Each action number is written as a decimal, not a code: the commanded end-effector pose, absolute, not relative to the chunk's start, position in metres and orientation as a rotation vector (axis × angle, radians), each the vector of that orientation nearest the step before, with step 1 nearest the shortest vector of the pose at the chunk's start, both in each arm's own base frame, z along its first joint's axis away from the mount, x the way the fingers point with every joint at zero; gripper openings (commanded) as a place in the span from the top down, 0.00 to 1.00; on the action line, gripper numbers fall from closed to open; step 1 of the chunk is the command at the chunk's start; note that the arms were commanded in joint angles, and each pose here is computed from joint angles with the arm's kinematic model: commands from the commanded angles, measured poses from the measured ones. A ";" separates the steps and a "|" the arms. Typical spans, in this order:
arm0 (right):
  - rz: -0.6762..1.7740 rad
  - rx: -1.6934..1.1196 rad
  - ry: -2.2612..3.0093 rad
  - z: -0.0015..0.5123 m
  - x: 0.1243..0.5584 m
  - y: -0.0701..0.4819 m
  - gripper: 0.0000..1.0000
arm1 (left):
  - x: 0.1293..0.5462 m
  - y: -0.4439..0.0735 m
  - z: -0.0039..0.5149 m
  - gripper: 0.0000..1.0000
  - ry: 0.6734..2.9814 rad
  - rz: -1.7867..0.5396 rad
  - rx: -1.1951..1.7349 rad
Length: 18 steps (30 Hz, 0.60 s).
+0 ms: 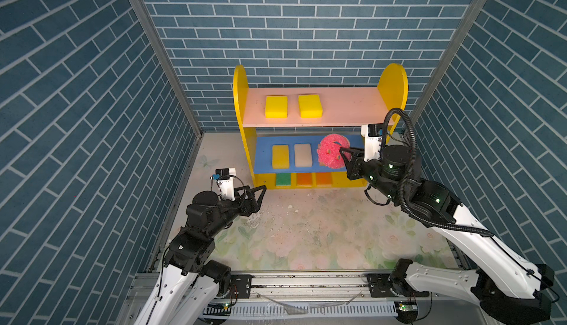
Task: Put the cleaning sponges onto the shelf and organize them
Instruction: 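Raise the pink sponge up to the pink top shelf while the left gripper withdraws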
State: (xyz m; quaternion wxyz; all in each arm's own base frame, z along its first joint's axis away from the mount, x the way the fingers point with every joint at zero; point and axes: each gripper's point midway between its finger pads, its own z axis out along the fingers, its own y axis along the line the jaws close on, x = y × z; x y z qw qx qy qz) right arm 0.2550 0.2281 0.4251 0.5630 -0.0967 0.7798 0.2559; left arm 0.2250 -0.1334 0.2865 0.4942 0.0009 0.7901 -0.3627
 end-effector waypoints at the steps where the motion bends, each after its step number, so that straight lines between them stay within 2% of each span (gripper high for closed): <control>1: 0.491 -0.193 1.807 0.448 0.261 0.204 1.00 | 0.226 -0.130 0.291 0.18 1.912 -0.854 0.005; 12: 0.416 -0.057 1.740 0.496 0.282 0.169 1.00 | 0.225 -0.126 0.286 0.18 1.945 -0.804 0.019; 18: 0.366 -0.025 1.711 0.520 0.310 0.169 1.00 | 0.223 -0.125 0.286 0.18 1.950 -0.781 0.045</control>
